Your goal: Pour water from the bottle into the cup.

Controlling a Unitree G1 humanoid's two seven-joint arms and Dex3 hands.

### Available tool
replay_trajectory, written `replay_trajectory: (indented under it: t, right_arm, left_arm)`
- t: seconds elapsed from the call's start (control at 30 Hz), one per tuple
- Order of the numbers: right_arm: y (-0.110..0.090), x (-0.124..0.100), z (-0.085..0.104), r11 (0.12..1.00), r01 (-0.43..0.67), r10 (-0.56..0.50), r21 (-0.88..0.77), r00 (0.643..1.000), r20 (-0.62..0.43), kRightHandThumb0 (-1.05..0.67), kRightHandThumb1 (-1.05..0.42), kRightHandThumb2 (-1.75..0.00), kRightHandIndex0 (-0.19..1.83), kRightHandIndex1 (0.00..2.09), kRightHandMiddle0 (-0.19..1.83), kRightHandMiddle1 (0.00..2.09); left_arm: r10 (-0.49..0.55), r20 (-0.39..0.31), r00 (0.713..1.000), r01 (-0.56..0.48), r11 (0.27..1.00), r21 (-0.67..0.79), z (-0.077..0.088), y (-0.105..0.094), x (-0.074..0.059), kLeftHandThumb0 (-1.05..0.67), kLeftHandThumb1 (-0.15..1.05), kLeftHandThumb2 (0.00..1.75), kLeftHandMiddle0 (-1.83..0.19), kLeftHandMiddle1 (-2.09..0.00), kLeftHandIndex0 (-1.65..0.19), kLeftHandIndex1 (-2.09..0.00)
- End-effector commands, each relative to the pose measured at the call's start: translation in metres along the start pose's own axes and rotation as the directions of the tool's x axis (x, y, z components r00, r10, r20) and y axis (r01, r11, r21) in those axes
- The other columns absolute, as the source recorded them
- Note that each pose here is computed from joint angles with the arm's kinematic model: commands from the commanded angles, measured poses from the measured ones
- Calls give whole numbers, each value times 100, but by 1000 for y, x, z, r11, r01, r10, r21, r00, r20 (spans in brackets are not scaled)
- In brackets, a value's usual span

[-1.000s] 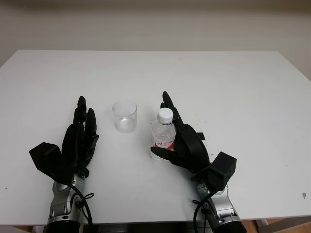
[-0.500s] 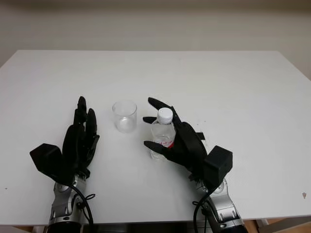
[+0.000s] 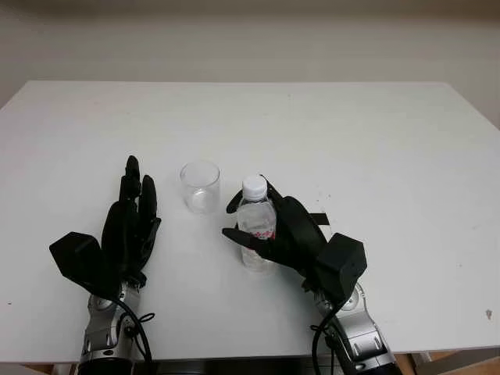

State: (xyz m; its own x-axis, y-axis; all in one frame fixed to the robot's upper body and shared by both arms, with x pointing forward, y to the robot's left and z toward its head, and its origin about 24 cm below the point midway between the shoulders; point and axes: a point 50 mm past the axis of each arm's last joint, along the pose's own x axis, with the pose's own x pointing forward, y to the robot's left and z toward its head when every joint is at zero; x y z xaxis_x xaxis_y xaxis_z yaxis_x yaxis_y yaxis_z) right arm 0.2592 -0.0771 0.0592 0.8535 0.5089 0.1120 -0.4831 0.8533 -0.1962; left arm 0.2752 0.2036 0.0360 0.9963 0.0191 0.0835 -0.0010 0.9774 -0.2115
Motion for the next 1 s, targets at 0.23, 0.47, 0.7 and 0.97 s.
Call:
replay_trajectory:
  t: [0.23,0.47,0.7,0.97]
  right_arm:
    - [-16,12,8,998,41,-40,-46,999,30,-48,-105,-50,183,209,151,209]
    - [-50,39,33,975,172,-154,-144,980,125,-41,-105,-49,183,209,151,209]
    - [-85,77,58,899,242,-179,-365,964,198,-38,-105,-42,163,209,126,209]
    - [-100,112,72,777,201,-117,-597,977,176,-41,-105,-38,127,209,96,209]
  left_arm:
    - [8,-47,999,-8,1000,0,-8,5,-3,-75,105,49,19,-5,18,-5]
    - [3,-46,999,-3,1000,9,-5,7,0,-75,105,49,19,-5,18,-5]
    - [0,-39,999,0,1000,6,-4,7,3,-75,105,48,19,-5,18,-5]
    - [1,-37,999,-1,1000,11,-5,6,2,-75,105,49,19,-4,18,-5]
